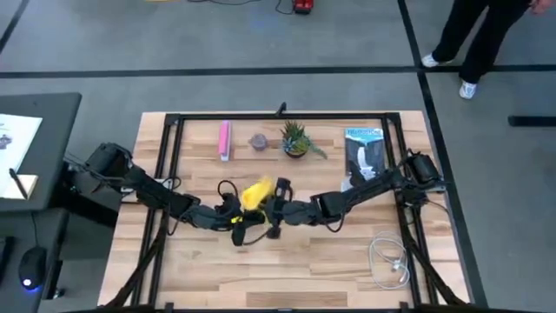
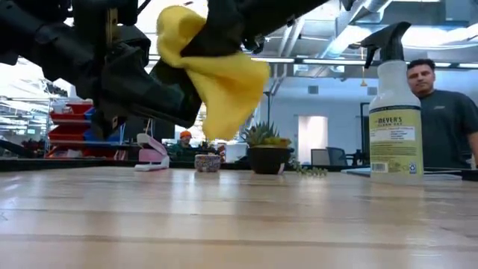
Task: Apply microfiber cloth
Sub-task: Wipe the back of the cellphone with the yellow microfiber cloth
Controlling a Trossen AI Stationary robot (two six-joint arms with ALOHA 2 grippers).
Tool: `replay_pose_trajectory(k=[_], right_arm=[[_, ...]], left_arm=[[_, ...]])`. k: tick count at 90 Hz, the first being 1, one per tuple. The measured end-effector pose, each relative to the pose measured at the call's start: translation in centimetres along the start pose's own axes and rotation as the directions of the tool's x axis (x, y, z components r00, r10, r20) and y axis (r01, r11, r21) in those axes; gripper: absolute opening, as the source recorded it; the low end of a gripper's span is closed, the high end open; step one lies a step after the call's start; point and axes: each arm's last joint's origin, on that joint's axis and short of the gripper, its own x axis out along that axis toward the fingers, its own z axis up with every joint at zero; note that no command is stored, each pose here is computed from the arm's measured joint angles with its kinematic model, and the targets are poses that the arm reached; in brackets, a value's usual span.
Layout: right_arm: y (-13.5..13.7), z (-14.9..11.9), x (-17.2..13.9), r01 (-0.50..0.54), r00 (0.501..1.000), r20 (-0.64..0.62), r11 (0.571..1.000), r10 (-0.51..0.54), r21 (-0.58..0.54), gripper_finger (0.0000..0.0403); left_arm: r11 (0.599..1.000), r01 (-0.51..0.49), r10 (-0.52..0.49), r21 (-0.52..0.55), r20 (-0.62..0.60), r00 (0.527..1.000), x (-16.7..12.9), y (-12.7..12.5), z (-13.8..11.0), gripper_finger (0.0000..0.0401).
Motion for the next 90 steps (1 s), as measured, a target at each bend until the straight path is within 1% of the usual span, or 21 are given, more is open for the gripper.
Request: replay_pose_trajectory(k=[4, 8, 11, 16, 20, 25, 30, 35, 38, 42, 49, 54, 57, 62, 65, 67, 74, 78, 81, 86, 90], right_arm=[[0.3, -0.4, 0.0, -0.061, 0.997, -0.038, 0.998, 0.061, -0.005, 0.0000], [0.3, -0.9, 0.1, -0.057, 0.995, -0.077, 0.998, 0.056, -0.011, 0.0000], [0.2, -1.2, 0.1, -0.014, 0.995, -0.101, 1.000, 0.013, -0.018, 0.0000], [-0.1, -1.3, 0.0, 0.091, 0.989, -0.114, 0.995, -0.094, -0.033, 0.0000], [-0.6, -0.9, -0.3, 0.185, 0.977, -0.098, 0.982, -0.188, -0.035, 0.0000], [-1.2, 0.0, -0.8, 0.275, 0.960, -0.050, 0.961, -0.275, -0.019, 0.0000], [-1.6, 0.9, -1.3, 0.328, 0.945, -0.011, 0.945, -0.328, -0.008, 0.0000], [-1.7, 1.5, -1.6, 0.327, 0.945, 0.014, 0.945, -0.327, -0.011, 0.0000], [-1.6, 1.6, -1.6, 0.293, 0.956, 0.020, 0.956, -0.293, -0.013, 0.0000], [-1.5, 1.6, -1.6, 0.219, 0.975, 0.025, 0.976, -0.219, -0.011, 0.0000], [-1.3, 1.5, -1.3, 0.040, 0.999, 0.032, 0.999, -0.040, -0.005, 0.0000], [-1.1, 1.2, -1.0, -0.091, 0.996, 0.024, 0.996, 0.091, 0.000, 0.0000], [-0.9, 1.0, -0.8, -0.149, 0.989, 0.011, 0.989, 0.149, 0.001, 0.0000], [-1.0, 0.4, -0.5, -0.192, 0.981, -0.022, 0.981, 0.192, -0.017, 0.0000], [-1.2, 0.2, -0.4, -0.181, 0.983, -0.034, 0.983, 0.179, -0.036, 0.0000], [-1.4, 0.2, -0.3, -0.154, 0.988, -0.033, 0.987, 0.152, -0.047, 0.0000], [-2.9, 0.9, -0.3, 0.005, 1.000, -0.001, 0.999, -0.006, -0.037, 0.0000], [-3.7, 1.4, -0.7, 0.110, 0.994, 0.014, 0.994, -0.109, -0.022, 0.0000], [-4.2, 1.9, -0.9, 0.156, 0.987, 0.035, 0.988, -0.156, -0.005, 0.0000], [-4.7, 2.6, -1.2, 0.174, 0.982, 0.070, 0.985, -0.175, 0.020, 0.0000], [-4.8, 2.8, -1.4, 0.148, 0.985, 0.081, 0.989, -0.149, 0.026, 0.0000]], left_arm=[[1.000, 0.001, -0.001, -0.001, 0.001, 1.000, 0.0, 0.0, 0.0, 0.0011], [1.000, 0.002, -0.002, -0.001, 0.000, 1.000, 0.0, 0.0, 0.0, 0.0011], [1.000, 0.001, -0.001, -0.002, 0.001, 1.000, 0.0, 0.0, 0.0, 0.0011], [1.000, -0.008, 0.008, -0.005, 0.009, 1.000, 0.0, 0.0, 0.0, 0.0011], [1.000, -0.019, 0.019, -0.004, 0.014, 1.000, 0.0, 0.1, 0.0, 0.0011], [1.000, -0.016, 0.016, -0.008, 0.014, 1.000, 0.0, 0.1, 0.0, 0.0011], [1.000, -0.005, 0.005, -0.010, 0.007, 1.000, 0.0, 0.0, 0.0, 0.0011], [1.000, 0.002, -0.002, -0.009, -0.001, 1.000, 0.0, 0.0, 0.0, 0.0011], [1.000, 0.002, -0.002, -0.009, -0.001, 1.000, 0.0, 0.0, 0.0, 0.0011], [1.000, 0.002, -0.002, -0.010, -0.001, 1.000, 0.0, 0.0, 0.0, 0.0011], [1.000, 0.010, -0.010, -0.007, 0.009, 1.000, 0.0, -0.1, 0.1, 0.0011], [1.000, 0.024, -0.024, 0.002, 0.022, 0.999, 0.0, -0.3, 0.2, 0.0011], [1.000, 0.030, -0.030, 0.006, 0.028, 0.999, 0.0, -0.3, 0.3, 0.0011], [0.999, 0.038, -0.038, 0.017, 0.032, 0.999, 0.0, -0.4, 0.3, 0.0011], [0.999, 0.040, -0.041, 0.024, 0.033, 0.999, 0.0, -0.4, 0.4, 0.0011], [0.999, 0.042, -0.043, 0.027, 0.035, 0.998, 0.0, -0.5, 0.4, 0.0011], [0.998, 0.044, -0.045, 0.034, 0.040, 0.998, 0.0, -0.5, 0.4, 0.0011], [0.999, 0.035, -0.037, 0.034, 0.046, 0.998, 0.0, -0.4, 0.5, 0.0011], [0.999, 0.034, -0.035, 0.035, 0.044, 0.998, 0.0, -0.4, 0.5, 0.0011], [0.998, 0.043, -0.044, 0.037, 0.037, 0.998, 0.0, -0.4, 0.4, 0.0011], [0.998, 0.048, -0.050, 0.044, 0.034, 0.998, 0.0, -0.4, 0.5, 0.0011]])
